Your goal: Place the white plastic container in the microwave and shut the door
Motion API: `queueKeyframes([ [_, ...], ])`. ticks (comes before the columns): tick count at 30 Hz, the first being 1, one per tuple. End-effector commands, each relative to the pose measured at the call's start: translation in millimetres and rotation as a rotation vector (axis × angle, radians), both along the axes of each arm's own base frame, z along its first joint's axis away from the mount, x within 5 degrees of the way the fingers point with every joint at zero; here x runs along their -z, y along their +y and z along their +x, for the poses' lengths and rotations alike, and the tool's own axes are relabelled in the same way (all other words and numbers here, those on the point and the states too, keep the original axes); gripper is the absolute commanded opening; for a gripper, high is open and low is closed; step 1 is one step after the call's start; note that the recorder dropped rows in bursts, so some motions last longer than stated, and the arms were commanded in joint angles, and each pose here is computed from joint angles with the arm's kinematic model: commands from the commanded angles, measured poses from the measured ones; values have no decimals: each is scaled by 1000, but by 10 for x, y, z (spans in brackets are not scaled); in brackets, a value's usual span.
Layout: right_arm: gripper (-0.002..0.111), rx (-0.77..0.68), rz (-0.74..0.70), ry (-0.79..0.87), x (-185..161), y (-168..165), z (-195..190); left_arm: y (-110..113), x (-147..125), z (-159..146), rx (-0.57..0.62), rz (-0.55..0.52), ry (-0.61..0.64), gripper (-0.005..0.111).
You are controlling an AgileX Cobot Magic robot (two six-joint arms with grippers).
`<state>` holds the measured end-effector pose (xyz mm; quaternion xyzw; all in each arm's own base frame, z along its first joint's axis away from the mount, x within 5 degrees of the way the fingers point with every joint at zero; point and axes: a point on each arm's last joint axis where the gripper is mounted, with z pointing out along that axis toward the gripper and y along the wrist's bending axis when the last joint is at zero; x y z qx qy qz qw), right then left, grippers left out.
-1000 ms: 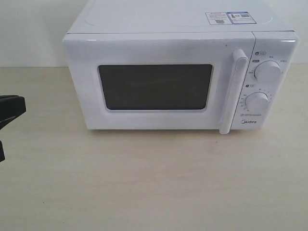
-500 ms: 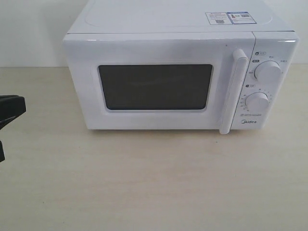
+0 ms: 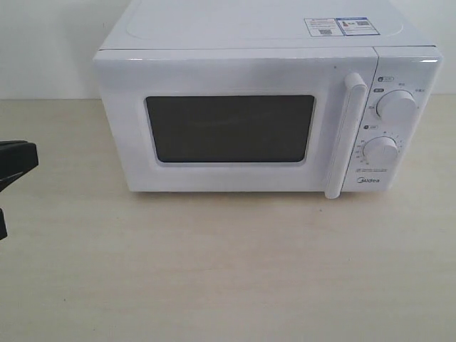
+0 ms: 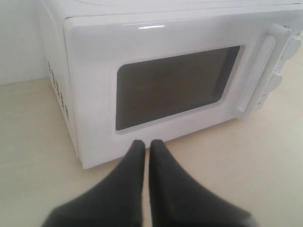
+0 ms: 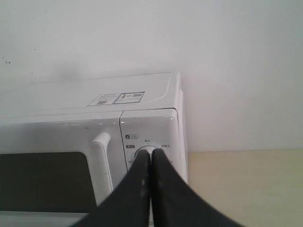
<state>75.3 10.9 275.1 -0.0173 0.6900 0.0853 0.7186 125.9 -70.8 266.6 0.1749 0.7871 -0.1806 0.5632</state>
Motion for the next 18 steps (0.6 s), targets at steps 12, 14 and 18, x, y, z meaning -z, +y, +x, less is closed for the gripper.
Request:
queueKeyframes([
  [12, 0, 25, -104, 107, 393, -40, -198, 12, -5, -5, -11, -12, -10, 4],
  [14, 0, 27, -100, 83, 476, -44, -223, 12, -5, -5, -11, -12, -10, 4],
  [18, 0, 25, -105, 117, 696, -43, -210, 12, -7, -5, -12, -13, -11, 4],
])
